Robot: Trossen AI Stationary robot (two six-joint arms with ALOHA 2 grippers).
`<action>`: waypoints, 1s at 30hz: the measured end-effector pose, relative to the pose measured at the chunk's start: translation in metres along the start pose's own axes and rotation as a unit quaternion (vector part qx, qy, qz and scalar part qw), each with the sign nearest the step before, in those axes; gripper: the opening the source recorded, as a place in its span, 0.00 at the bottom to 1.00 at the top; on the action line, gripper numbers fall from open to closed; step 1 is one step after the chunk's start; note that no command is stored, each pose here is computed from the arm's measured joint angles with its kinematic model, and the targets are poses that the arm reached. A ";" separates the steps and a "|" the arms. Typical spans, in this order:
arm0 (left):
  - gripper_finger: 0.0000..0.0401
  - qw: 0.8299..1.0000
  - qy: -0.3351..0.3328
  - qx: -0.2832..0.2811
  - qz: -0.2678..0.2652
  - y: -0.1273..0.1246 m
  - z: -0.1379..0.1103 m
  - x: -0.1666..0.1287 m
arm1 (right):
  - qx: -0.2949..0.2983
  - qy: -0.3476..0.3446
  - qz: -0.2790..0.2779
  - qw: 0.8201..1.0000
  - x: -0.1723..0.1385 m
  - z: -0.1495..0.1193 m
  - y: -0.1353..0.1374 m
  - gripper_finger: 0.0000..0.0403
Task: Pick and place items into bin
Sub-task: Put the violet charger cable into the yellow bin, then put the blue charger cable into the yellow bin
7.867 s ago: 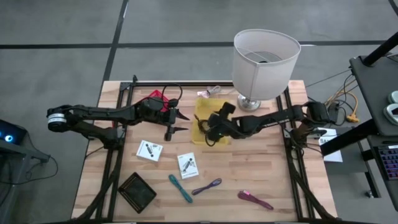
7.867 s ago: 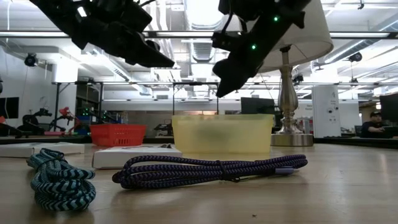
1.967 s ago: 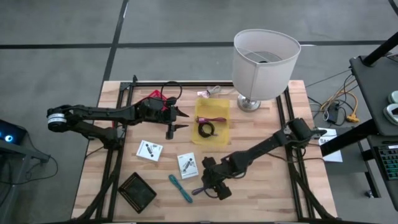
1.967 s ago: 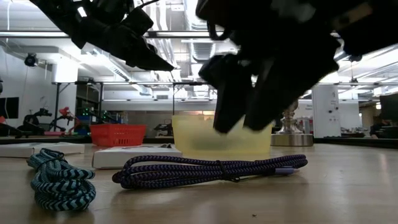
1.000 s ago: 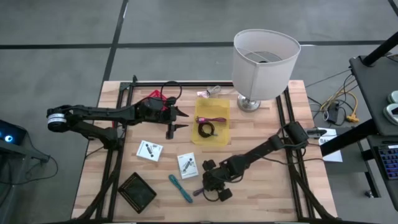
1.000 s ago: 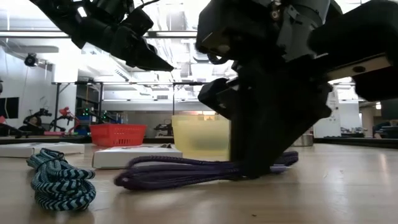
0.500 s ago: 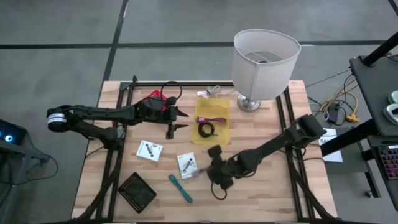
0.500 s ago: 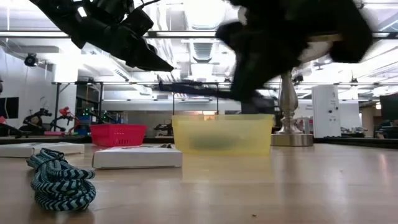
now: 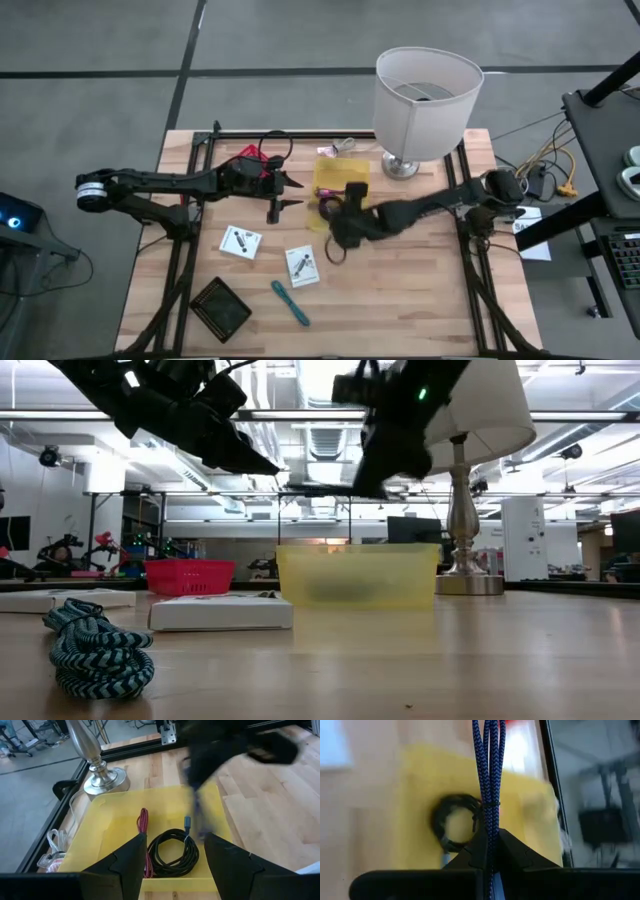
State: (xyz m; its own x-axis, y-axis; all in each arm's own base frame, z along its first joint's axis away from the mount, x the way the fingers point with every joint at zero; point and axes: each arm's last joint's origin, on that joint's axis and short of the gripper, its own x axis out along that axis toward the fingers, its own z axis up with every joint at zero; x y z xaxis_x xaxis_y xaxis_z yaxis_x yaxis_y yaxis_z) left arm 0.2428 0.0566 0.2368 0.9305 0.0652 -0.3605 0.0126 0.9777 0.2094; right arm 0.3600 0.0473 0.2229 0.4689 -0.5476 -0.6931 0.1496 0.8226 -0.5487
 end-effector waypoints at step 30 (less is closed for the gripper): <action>0.46 0.998 0.038 -0.058 -0.010 -0.003 -0.008 0.000 | 0.064 -0.268 0.118 0.954 -0.064 -0.005 0.026 0.40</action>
State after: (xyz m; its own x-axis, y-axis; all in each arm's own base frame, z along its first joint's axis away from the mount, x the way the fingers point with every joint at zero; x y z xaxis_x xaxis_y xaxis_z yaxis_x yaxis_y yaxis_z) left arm 0.2397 0.0556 0.2292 0.8997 0.0559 -0.4329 -0.0155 0.9952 0.0963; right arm 0.3295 0.1029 0.2509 0.8755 -0.2156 -0.4324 0.0740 0.9442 -0.3209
